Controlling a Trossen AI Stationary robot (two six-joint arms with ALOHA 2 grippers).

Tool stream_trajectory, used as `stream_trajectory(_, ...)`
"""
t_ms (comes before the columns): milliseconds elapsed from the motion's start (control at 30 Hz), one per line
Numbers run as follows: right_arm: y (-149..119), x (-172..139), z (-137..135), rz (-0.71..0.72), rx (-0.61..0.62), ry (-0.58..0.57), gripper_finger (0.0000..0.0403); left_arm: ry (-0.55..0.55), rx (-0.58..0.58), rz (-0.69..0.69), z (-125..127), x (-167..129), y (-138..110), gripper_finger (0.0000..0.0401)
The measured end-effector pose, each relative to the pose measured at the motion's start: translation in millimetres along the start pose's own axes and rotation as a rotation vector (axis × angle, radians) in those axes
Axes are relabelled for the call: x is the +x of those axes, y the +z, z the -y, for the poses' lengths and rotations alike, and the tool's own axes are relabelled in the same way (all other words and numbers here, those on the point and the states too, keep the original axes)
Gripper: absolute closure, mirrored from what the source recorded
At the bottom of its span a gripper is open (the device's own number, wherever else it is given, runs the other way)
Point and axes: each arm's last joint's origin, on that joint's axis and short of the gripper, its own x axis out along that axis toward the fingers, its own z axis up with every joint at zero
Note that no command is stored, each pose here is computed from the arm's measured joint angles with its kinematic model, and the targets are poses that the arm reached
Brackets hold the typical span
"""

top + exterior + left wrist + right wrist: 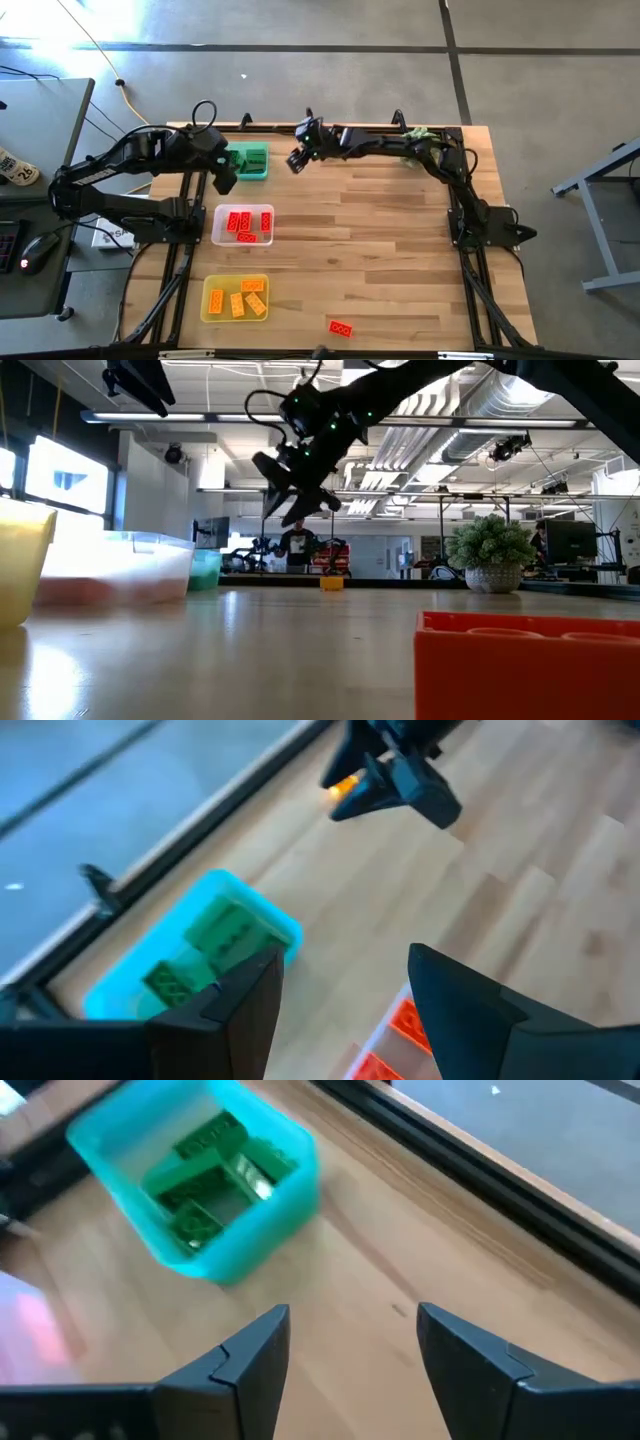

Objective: Sort & place blocks by color
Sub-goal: Put the yellow game piece into the yellow bin

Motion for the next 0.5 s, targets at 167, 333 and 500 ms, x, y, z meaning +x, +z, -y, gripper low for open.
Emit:
stream_trajectory(167, 9, 3, 31, -0.039, -0.026, 0.018, 0.0189, 0.090, -0.020, 0.080, -2, 0, 5, 0.0198)
stream_trajectory(333, 12, 4, 62, -0.109, 0.010, -0.010, 0.0173, 0.110, -0.058, 0.190, 0, -2, 15, 0.0198)
stream_trajectory(500, 10, 3, 87, -0.192, 0.011, -0.051, 0.0171, 0.146, -0.066, 0.323, 1, -5, 27, 0.0198)
